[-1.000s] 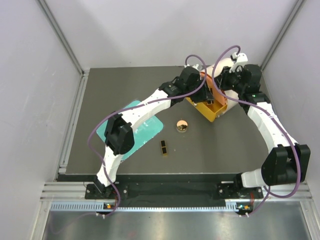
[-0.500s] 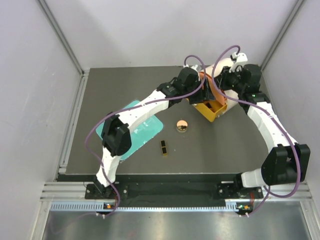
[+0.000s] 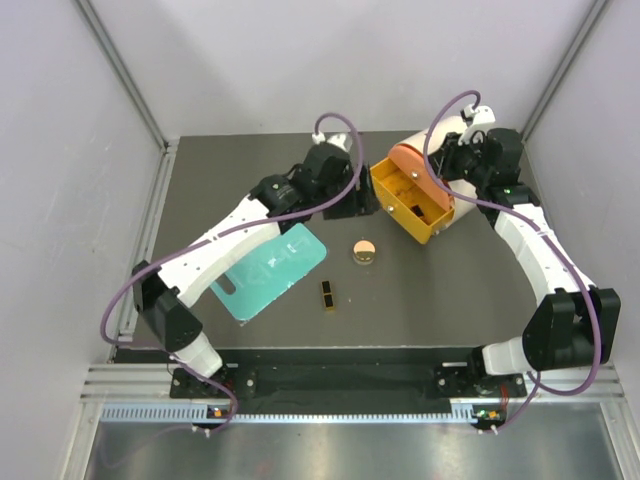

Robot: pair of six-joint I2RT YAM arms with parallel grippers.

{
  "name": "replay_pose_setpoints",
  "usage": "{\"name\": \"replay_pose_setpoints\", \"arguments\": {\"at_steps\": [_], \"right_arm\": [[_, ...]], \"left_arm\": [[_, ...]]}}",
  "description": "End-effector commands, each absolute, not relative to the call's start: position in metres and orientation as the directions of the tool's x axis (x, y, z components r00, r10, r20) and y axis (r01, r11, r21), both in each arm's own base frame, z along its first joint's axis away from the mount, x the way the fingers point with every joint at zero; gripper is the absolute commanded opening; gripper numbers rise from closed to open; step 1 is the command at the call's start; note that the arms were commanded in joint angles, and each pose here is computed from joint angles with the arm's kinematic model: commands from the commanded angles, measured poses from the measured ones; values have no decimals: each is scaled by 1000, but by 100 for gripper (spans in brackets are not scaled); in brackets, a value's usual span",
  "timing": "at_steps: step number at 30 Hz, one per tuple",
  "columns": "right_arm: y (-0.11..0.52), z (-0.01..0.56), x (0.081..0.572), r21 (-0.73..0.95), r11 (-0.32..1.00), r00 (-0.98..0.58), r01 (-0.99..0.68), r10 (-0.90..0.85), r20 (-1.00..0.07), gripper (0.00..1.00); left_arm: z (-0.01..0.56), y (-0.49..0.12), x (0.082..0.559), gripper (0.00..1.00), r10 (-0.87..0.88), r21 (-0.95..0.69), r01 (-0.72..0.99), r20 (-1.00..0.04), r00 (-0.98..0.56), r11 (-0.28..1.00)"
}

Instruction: Organize the makeup

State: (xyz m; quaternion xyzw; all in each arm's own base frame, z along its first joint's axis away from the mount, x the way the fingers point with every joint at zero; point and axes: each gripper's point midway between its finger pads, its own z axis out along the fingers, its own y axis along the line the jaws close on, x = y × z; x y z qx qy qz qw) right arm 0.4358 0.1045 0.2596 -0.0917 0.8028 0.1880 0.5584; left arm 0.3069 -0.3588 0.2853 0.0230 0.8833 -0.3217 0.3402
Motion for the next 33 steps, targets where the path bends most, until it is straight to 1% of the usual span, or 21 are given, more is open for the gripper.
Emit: {"name": "replay_pose_setpoints", "arguments": {"at_steps": [1,3,6,8,12,13,16,20,23,26,28,29,31,33], "right_arm": [[94,108,353,278,940,-827,-197,-8,-561,27],[94,107,353,280,940,-830,-196,-7,-557,27],[95,107,354,283,939,-829,-197,-5,-559,27],[96,107,353,286,937,-831,-200,-7,-557,27],[96,106,353,290,936,-831,-201,-6,-556,27],[97,107,354,292,935,-831,-201,-4,-556,27],[98,106,353,296,934,-833,-202,-5,-554,27],[99,108,353,302,931,-831,-204,-2,-556,27],[100,107,353,306,929,-831,-208,-3,-556,27],[99,108,352,306,929,-831,-206,-2,-556,27],[100,108,352,305,930,-830,-207,-2,-558,27],[99,108,352,304,930,-830,-206,-2,-557,27],[99,108,352,304,931,-832,-204,0,-555,27],[99,108,352,304,931,-832,-204,0,-555,27]], "left_arm": [[176,-299,261,73,-77,-320,58,-396,-915,946],[146,-282,239,73,-46,-239,25,-288,-956,971],[113,-270,220,74,-43,-167,-13,-178,-983,986],[99,-268,214,75,-53,-142,-34,-134,-990,989],[74,-262,207,77,-55,-96,-46,-88,-995,994],[72,-267,205,77,-55,-120,-46,-71,-996,992],[56,-269,201,77,-54,-117,-50,-36,-998,992],[41,-278,204,74,-46,-134,-41,-31,-998,990],[33,-278,207,72,-42,-115,-38,-29,-999,993],[28,-279,209,63,-36,-104,-33,-28,-999,994],[28,-281,213,42,-31,-107,-26,-40,-999,994],[30,-282,216,25,-30,-111,-24,-50,-998,994],[32,-281,218,0,-29,-105,-23,-59,-998,994],[40,-282,222,0,-25,-104,-17,-84,-996,994]]}}
